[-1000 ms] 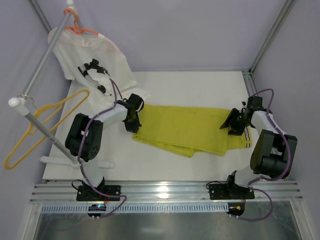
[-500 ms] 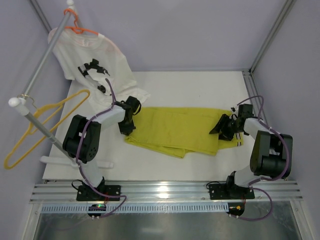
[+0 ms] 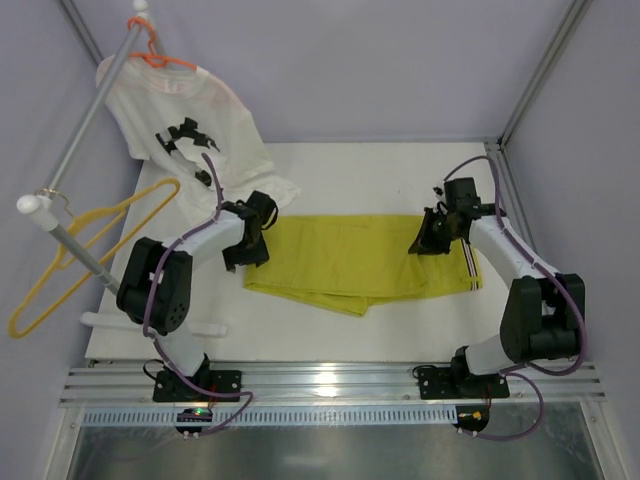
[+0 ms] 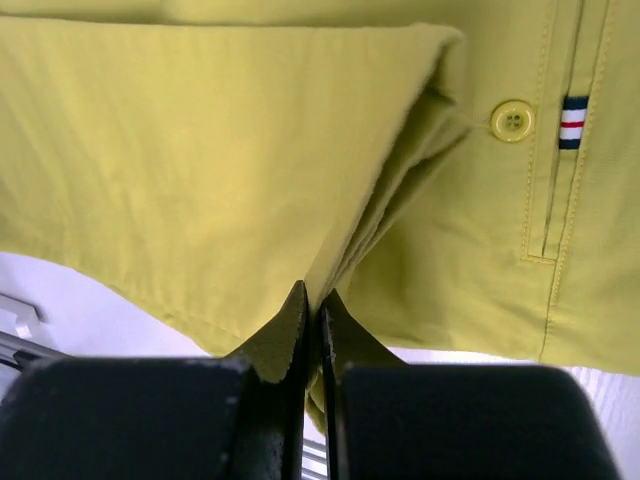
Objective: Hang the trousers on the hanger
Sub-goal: Fold the trousers
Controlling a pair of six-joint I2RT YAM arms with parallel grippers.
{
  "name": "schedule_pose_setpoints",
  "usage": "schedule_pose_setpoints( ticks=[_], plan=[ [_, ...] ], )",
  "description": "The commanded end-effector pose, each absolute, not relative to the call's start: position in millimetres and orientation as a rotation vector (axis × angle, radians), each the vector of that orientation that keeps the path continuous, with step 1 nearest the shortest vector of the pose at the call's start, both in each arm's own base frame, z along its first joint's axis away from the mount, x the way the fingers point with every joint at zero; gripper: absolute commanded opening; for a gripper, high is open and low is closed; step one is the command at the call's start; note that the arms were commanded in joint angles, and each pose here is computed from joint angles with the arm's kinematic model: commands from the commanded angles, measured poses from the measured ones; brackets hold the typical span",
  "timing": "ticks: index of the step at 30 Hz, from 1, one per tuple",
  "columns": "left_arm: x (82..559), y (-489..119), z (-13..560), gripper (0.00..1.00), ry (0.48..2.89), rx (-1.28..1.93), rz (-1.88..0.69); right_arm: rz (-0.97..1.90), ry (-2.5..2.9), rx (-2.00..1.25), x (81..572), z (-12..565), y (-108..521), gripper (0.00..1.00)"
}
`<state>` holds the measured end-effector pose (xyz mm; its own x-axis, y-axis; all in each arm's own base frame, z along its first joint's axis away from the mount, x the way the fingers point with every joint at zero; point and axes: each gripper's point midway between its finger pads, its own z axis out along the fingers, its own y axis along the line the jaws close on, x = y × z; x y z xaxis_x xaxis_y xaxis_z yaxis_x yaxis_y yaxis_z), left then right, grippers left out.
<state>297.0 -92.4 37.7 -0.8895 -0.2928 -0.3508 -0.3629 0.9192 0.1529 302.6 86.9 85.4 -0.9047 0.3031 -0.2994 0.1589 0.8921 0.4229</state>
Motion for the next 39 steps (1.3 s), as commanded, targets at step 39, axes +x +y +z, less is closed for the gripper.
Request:
schedule_pose_setpoints(
  ticks=[39],
  plan=[
    [327.9,-113.4,78.8,0.71,2.699,-0.420,0.143,0.073,2.664,0.688,330.3,120.2,-75.4,0.18]
  ],
)
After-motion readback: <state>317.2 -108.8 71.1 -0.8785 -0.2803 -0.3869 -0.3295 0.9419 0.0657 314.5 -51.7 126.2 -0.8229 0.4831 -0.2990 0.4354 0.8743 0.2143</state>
